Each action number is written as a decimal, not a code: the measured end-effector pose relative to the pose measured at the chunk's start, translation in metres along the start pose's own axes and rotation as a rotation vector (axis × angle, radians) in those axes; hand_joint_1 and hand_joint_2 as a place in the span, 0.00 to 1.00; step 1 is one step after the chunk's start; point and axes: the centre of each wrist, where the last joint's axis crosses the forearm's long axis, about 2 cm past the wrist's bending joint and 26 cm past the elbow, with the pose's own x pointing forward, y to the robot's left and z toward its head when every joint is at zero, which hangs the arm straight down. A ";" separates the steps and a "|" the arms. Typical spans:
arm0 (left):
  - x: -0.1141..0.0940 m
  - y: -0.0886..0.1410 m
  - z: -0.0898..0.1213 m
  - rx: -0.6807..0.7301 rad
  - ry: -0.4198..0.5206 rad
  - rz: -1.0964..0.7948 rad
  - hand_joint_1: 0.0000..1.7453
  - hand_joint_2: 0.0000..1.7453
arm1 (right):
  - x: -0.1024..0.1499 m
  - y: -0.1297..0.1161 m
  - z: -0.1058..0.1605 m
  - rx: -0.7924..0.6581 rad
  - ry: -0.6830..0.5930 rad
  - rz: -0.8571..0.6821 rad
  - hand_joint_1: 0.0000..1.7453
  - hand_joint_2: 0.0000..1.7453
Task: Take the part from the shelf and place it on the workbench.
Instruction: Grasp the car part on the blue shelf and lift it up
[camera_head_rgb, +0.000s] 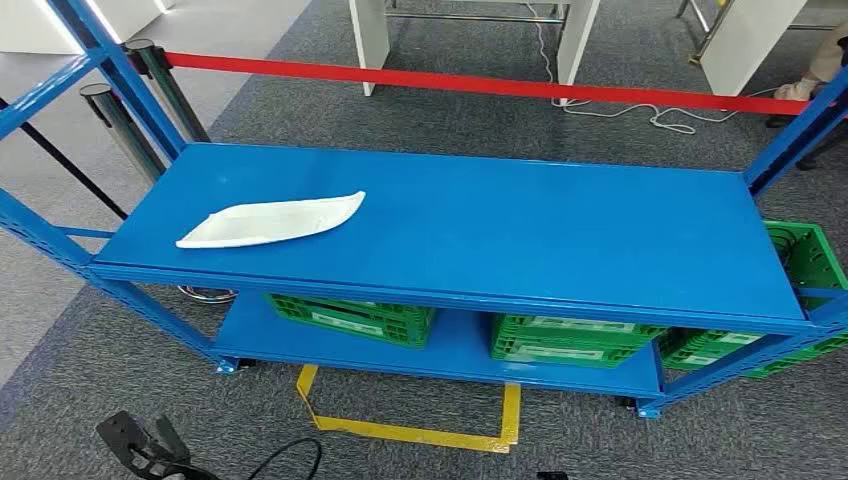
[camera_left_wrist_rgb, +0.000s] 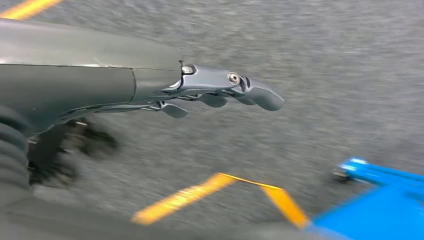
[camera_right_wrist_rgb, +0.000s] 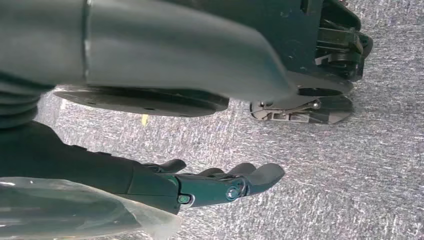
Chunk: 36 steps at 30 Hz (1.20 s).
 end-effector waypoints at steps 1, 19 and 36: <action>0.003 -0.002 0.000 -0.001 -0.017 0.003 0.00 1.00 | 0.000 0.000 0.000 0.000 0.000 0.000 0.00 0.00; 0.111 -0.089 0.027 -0.179 -0.627 0.092 0.00 1.00 | 0.001 0.005 0.002 0.022 0.003 -0.029 0.00 0.00; 0.227 -0.164 0.116 -0.386 -1.334 0.155 0.00 1.00 | 0.004 0.016 0.005 0.097 -0.014 -0.063 0.00 0.00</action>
